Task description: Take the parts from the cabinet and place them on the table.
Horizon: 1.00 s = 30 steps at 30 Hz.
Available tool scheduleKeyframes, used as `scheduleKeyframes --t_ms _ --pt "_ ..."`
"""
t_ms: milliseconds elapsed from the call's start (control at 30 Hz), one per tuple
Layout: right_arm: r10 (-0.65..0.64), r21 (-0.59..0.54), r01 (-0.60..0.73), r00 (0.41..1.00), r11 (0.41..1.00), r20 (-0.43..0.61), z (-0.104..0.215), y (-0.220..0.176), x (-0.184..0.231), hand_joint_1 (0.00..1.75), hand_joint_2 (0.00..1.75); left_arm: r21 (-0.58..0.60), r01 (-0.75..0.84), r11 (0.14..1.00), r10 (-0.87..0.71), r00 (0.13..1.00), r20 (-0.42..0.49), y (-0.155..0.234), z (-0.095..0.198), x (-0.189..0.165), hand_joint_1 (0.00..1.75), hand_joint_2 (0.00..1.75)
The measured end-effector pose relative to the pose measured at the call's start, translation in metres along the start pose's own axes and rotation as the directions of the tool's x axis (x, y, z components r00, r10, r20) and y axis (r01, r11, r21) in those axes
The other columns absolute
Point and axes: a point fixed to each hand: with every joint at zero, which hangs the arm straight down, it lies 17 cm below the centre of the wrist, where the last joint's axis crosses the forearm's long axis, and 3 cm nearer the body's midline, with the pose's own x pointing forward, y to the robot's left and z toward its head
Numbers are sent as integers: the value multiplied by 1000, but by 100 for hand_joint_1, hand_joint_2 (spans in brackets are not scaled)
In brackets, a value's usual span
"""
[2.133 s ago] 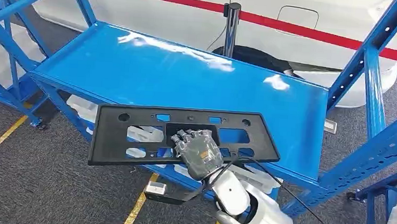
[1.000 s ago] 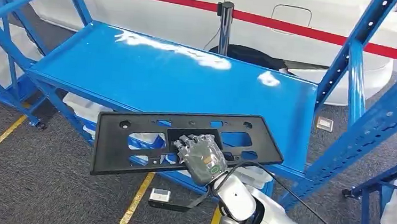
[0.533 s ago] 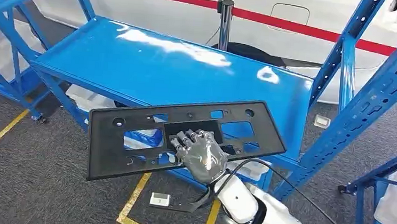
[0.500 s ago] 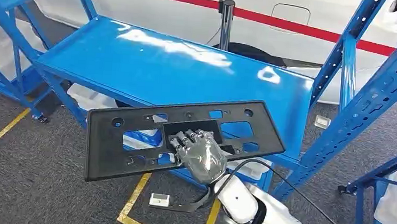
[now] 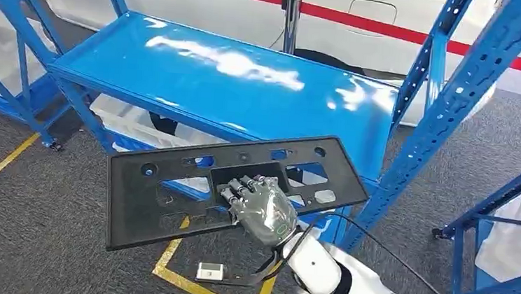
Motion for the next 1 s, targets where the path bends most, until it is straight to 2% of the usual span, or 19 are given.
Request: scheduleKeyframes --t_ms 433,1000 --pt "-17 -9 17 1000 1000 6 -2 -4 1 175 175 10 4 1000 -4 1000 17 4 -2 10 0 175" --pt "-31 -8 31 999 999 4 1 -2 4 175 175 10 -6 1000 6 1000 9 3 -1 6 0 175"
